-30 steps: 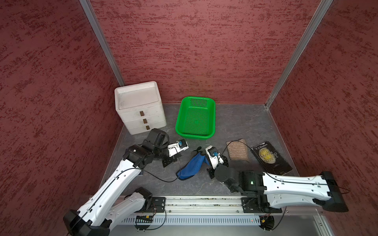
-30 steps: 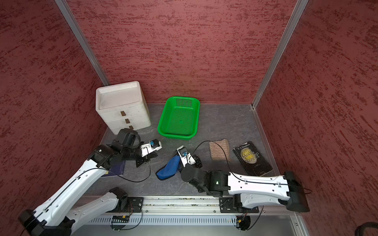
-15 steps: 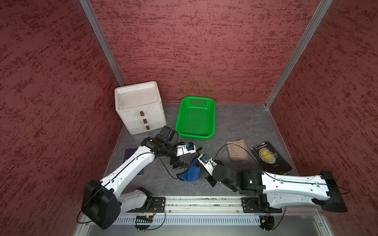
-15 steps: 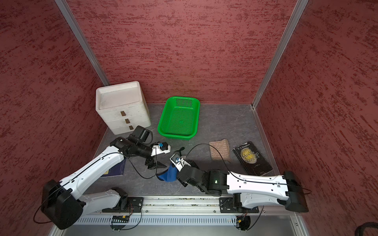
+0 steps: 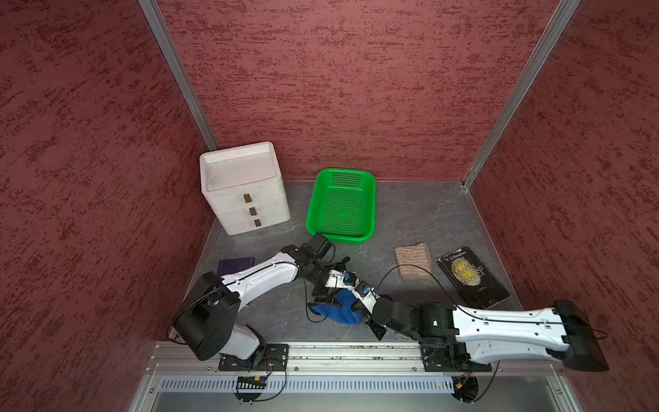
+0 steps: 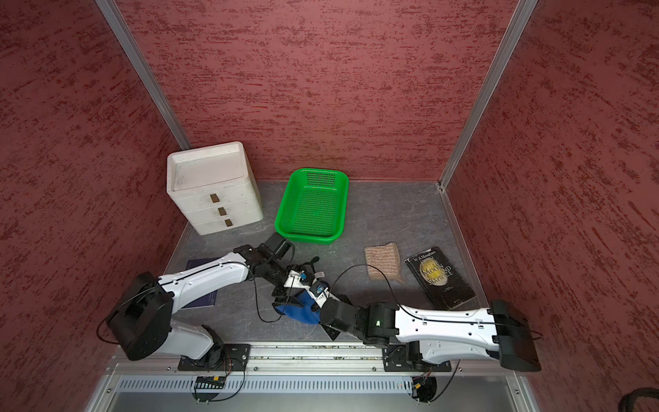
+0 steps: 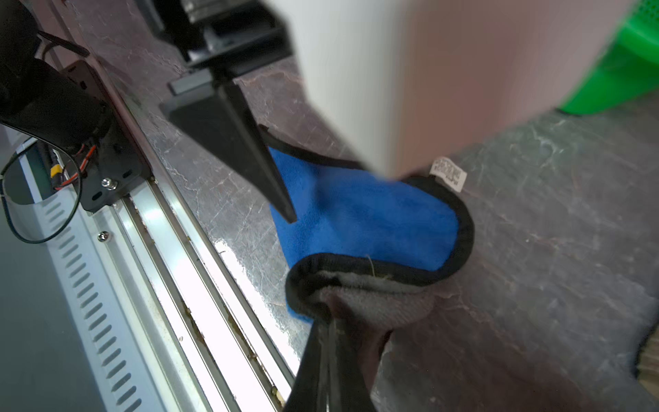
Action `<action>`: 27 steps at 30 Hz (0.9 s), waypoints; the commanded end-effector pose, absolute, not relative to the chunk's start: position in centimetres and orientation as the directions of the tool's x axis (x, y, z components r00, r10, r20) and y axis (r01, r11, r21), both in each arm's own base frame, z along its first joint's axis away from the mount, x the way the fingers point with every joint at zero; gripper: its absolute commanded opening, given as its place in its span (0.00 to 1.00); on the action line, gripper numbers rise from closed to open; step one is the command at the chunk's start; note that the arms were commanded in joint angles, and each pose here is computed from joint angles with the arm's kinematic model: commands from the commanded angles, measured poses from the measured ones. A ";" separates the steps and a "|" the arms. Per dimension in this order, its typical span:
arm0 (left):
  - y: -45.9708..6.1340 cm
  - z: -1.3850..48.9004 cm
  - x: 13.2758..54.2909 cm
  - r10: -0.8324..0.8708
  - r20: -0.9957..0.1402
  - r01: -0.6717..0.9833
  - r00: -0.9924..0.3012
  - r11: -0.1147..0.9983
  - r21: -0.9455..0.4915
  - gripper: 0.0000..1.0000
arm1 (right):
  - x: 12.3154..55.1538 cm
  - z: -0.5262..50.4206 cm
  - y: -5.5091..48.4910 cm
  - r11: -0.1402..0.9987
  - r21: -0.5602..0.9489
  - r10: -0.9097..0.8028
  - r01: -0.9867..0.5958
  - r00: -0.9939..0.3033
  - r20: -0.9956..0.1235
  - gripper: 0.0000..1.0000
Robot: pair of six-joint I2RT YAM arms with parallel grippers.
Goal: Fold the square dishcloth
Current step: Flatten out the cleaning item at the center of the board.
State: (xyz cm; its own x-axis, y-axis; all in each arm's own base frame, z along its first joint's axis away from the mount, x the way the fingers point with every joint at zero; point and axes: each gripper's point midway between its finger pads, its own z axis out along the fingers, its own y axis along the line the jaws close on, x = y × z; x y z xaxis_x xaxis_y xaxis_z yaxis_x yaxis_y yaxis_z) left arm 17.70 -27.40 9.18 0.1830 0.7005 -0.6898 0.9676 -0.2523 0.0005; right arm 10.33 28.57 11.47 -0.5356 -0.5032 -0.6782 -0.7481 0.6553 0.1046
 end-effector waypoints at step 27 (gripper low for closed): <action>-31.9 6.1 19.6 0.856 -0.505 0.940 -0.107 -0.078 -0.332 0.45 | 10.9 9.1 24.0 0.800 0.176 -0.342 -0.573 -0.677 -0.652 0.00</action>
